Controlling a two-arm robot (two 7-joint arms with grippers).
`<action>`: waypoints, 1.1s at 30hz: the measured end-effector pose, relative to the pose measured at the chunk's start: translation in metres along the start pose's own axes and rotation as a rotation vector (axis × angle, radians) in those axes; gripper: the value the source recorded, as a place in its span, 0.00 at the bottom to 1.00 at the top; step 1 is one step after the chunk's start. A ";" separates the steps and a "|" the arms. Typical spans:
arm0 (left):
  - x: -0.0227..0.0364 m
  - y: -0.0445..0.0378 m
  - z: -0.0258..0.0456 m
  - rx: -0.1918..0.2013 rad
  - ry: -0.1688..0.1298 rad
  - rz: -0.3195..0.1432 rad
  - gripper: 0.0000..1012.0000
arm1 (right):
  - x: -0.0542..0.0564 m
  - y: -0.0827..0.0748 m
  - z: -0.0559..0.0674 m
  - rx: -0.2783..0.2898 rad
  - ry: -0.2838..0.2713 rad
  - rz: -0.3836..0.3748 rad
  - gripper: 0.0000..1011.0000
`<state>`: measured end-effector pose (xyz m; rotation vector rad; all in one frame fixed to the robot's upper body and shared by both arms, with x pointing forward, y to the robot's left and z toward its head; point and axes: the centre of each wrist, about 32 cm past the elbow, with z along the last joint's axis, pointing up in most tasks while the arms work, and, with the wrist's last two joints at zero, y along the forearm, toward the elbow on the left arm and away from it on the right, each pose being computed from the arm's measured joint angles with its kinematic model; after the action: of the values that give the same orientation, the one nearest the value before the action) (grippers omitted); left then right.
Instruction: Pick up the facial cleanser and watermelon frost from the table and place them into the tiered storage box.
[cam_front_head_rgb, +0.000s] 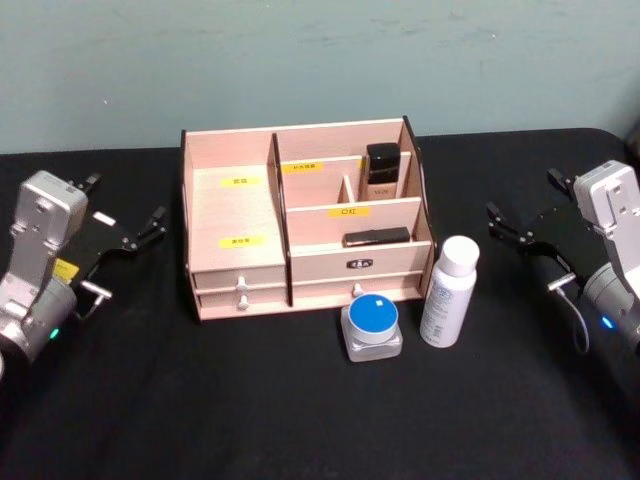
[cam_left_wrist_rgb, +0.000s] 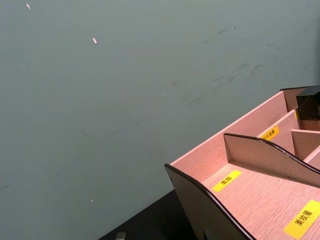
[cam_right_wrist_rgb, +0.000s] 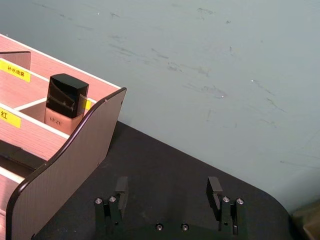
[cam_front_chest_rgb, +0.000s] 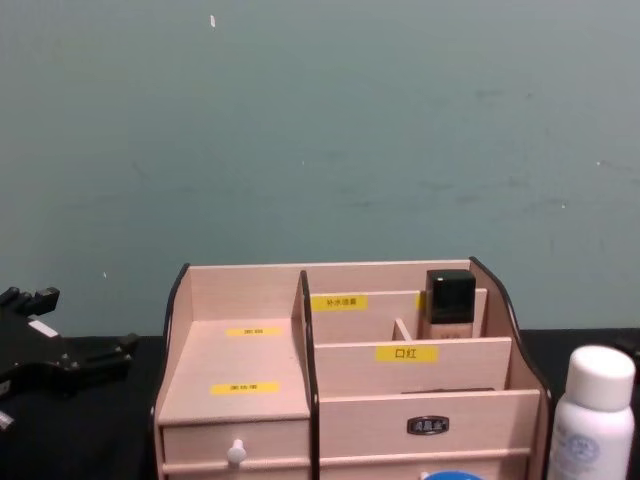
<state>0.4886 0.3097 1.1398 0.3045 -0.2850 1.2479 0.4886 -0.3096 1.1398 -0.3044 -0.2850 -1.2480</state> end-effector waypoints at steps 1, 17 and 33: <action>0.0000 0.0000 0.0000 0.000 0.000 0.000 1.00 | 0.000 0.000 0.000 0.000 0.000 0.000 0.99; 0.0000 0.0000 0.0000 0.000 0.000 0.000 1.00 | 0.000 0.000 0.000 0.000 0.000 0.000 0.99; 0.0000 0.0000 0.0000 0.000 0.000 0.000 1.00 | 0.000 0.000 0.000 0.000 0.000 0.000 0.99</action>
<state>0.4886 0.3097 1.1398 0.3044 -0.2850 1.2480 0.4886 -0.3096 1.1398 -0.3045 -0.2850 -1.2480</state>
